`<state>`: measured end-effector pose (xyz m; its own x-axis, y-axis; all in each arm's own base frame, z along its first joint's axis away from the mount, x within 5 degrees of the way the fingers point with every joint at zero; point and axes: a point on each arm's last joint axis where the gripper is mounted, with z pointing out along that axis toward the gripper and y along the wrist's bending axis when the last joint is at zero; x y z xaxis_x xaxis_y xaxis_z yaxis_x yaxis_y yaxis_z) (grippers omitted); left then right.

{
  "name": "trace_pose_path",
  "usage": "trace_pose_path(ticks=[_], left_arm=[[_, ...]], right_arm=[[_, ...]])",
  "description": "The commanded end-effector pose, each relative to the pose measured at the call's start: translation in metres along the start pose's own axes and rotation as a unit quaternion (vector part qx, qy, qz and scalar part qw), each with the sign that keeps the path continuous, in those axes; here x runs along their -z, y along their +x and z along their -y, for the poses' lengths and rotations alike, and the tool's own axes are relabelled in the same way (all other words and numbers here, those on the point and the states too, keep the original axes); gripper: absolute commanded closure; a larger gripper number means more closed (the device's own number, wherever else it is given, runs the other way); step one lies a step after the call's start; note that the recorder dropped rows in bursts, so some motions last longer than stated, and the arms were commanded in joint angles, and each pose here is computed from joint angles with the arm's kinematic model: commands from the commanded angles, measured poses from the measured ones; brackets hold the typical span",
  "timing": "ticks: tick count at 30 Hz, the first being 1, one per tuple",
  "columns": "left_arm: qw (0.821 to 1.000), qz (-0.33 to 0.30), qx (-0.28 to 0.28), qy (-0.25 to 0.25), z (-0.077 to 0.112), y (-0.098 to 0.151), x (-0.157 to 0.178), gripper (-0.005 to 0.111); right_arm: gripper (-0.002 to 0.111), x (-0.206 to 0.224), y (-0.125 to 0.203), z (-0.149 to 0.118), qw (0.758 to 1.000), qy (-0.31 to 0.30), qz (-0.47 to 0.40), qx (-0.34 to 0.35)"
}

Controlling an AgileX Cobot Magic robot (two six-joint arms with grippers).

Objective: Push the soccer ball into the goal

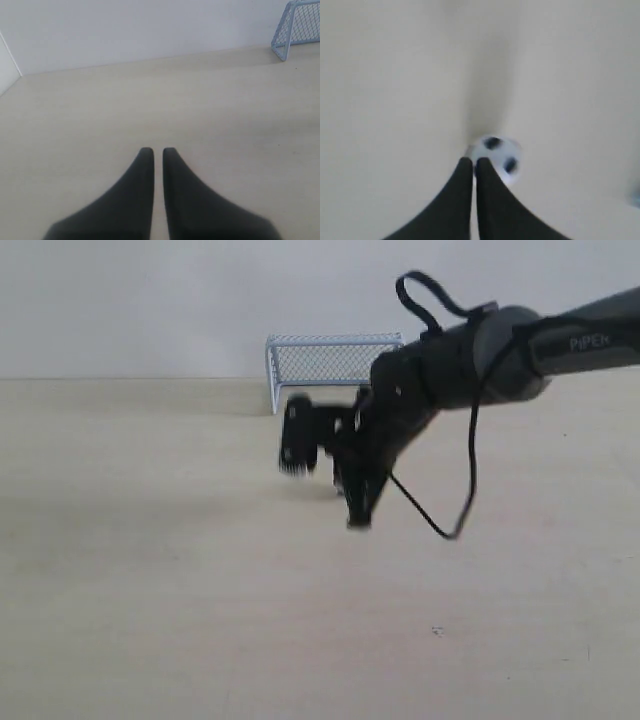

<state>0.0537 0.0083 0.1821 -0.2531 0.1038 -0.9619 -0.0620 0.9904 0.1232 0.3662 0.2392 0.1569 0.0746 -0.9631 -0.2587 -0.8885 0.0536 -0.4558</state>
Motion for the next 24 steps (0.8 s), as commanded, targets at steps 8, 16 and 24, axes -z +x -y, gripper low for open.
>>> trace_pose_path(ticks=[8, 16, 24], left_arm=[[1.0, 0.005, 0.005, -0.001, 0.0, -0.002, 0.001, 0.1], [1.0, 0.005, 0.005, -0.001, 0.0, -0.002, 0.001, 0.1], [1.0, 0.005, 0.005, -0.001, 0.0, -0.002, 0.001, 0.1]], right_arm=[[0.108, 0.038, 0.018, 0.027, 0.988, 0.094, -0.117, -0.048], [0.108, 0.076, 0.032, -0.009, 0.986, 0.097, -0.085, -0.107], [0.108, 0.14, 0.034, -0.059, 0.981, 0.112, -0.026, -0.155]])
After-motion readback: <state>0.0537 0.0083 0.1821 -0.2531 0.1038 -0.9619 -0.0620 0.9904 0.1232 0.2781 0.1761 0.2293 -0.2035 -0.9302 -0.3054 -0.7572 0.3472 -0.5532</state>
